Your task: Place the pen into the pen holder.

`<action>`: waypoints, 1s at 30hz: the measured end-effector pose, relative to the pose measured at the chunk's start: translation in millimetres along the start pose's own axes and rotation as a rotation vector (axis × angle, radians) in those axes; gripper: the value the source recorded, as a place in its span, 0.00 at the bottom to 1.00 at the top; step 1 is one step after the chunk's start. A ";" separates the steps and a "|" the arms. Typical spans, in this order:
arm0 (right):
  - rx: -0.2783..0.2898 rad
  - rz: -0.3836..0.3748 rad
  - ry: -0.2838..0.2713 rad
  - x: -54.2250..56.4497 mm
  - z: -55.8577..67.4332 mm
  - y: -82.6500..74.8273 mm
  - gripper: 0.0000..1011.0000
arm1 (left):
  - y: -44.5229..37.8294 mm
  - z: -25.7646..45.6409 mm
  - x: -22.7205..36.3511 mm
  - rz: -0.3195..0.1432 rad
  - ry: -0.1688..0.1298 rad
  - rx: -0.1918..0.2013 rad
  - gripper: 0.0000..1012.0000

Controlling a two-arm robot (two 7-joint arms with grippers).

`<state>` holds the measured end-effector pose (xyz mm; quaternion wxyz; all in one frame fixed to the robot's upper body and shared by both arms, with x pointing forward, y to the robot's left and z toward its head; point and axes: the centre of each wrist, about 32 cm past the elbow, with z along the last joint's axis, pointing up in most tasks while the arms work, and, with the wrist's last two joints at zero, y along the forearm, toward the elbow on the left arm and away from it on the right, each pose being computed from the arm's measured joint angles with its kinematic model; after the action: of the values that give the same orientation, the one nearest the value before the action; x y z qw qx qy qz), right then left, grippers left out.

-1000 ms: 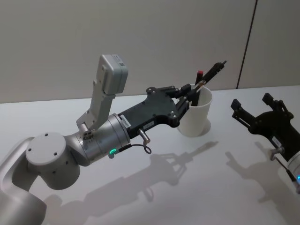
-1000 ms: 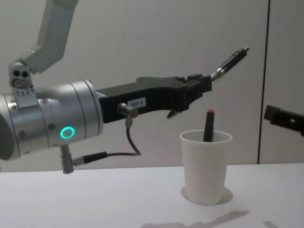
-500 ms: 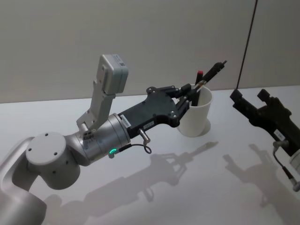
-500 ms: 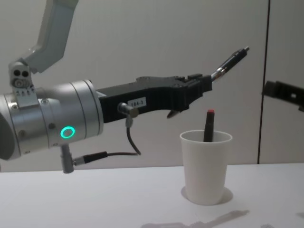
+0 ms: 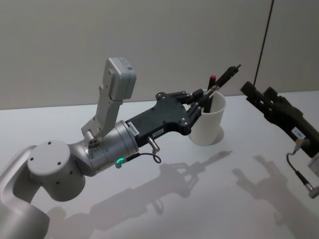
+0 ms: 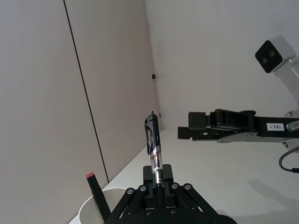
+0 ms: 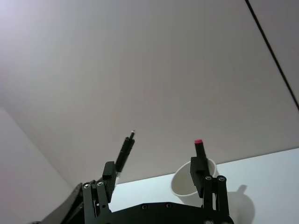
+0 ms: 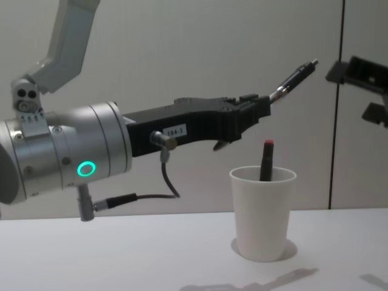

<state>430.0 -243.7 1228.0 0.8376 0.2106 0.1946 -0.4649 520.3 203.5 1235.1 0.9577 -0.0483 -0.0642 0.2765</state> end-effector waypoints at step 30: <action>-0.034 0.039 0.187 -15.4 4.4 26.7 0.99 | 0.0 0.0 0.0 0.000 0.000 0.000 0.12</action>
<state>445.9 -222.6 1244.3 0.8283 0.2427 0.2755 -0.4233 520.3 203.5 1235.1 0.9576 -0.0484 -0.0641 0.2765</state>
